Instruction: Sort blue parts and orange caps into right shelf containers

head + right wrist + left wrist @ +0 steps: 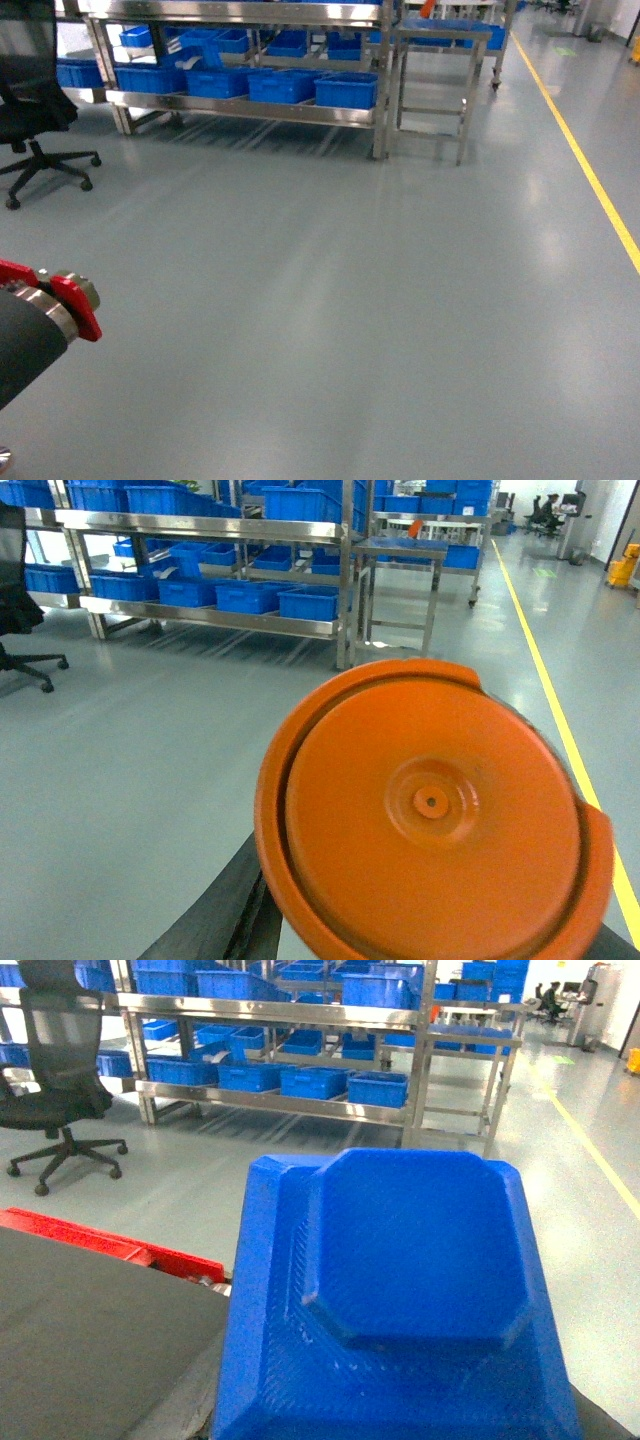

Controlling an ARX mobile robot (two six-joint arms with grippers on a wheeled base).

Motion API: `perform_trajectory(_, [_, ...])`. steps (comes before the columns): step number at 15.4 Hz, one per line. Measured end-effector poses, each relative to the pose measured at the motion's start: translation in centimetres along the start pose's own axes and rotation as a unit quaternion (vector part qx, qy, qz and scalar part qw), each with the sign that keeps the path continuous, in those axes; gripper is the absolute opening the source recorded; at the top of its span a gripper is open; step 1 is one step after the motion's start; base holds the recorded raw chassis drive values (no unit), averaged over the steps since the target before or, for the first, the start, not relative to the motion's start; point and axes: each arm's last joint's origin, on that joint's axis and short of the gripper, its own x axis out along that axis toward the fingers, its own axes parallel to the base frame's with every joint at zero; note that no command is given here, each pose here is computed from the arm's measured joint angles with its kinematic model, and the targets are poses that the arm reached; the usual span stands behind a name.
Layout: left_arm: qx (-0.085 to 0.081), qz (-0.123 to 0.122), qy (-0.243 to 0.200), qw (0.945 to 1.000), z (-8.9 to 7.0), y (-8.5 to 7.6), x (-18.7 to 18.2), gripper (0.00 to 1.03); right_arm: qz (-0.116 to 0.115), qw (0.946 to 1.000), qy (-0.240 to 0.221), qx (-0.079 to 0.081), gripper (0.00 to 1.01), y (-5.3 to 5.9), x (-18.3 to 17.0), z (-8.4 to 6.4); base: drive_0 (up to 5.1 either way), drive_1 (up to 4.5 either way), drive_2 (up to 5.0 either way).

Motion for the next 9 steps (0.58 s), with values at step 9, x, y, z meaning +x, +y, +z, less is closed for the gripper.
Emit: perform_trajectory(9, [0.000,-0.002,0.000,1.0000,0.00,-0.02,0.00,0.43,-0.001,1.0000,0.000,0.000,0.44,-0.01,0.00,0.00,-0.8,1.08,-2.7])
